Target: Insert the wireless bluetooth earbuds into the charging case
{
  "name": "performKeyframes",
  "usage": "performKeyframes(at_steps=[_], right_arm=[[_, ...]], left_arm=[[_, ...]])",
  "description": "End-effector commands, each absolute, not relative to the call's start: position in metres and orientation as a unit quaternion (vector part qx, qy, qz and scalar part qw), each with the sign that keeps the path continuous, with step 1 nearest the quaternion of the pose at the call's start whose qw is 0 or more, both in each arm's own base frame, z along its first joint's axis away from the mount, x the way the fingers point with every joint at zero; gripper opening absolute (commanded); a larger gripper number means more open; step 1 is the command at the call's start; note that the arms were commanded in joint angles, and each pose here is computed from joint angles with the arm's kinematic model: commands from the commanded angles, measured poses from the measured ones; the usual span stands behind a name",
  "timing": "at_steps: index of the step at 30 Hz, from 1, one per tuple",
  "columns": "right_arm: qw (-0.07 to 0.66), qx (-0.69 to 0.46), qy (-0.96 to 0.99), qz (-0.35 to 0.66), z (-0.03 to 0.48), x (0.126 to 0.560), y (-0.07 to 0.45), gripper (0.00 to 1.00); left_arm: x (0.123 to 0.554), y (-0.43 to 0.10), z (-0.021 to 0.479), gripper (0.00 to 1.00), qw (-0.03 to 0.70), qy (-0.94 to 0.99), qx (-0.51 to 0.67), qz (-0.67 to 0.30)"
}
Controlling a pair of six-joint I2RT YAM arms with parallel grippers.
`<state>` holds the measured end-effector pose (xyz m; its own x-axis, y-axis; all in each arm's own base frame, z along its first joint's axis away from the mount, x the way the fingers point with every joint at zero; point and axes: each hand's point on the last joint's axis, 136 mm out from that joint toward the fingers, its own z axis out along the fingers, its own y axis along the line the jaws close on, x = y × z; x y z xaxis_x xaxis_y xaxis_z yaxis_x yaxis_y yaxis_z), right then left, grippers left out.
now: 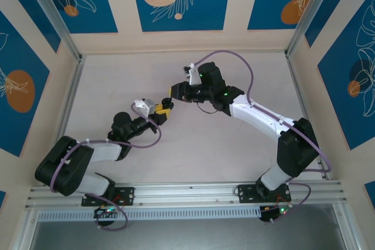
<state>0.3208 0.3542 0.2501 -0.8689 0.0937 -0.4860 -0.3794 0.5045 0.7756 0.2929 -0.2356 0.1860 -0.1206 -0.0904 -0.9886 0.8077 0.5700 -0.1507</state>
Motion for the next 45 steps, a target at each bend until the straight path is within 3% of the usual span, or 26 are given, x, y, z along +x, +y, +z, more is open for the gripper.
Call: performKeyframes(at_steps=[1,27,45], right_arm=[[0.228,-0.081,0.834,0.496,0.242,0.318,0.361,0.2],[0.175,-0.027,0.862,0.475,0.204,0.298,0.362,0.2],[0.178,0.003,0.871,0.457,0.212,0.298,0.355,0.36]], left_arm=[[0.288,-0.239,0.206,0.0,0.622,0.622,0.281,-0.383],[0.292,-0.233,0.218,0.0,0.64,0.617,0.262,-0.376],[0.289,-0.235,0.218,0.0,0.637,0.614,0.268,-0.381]])
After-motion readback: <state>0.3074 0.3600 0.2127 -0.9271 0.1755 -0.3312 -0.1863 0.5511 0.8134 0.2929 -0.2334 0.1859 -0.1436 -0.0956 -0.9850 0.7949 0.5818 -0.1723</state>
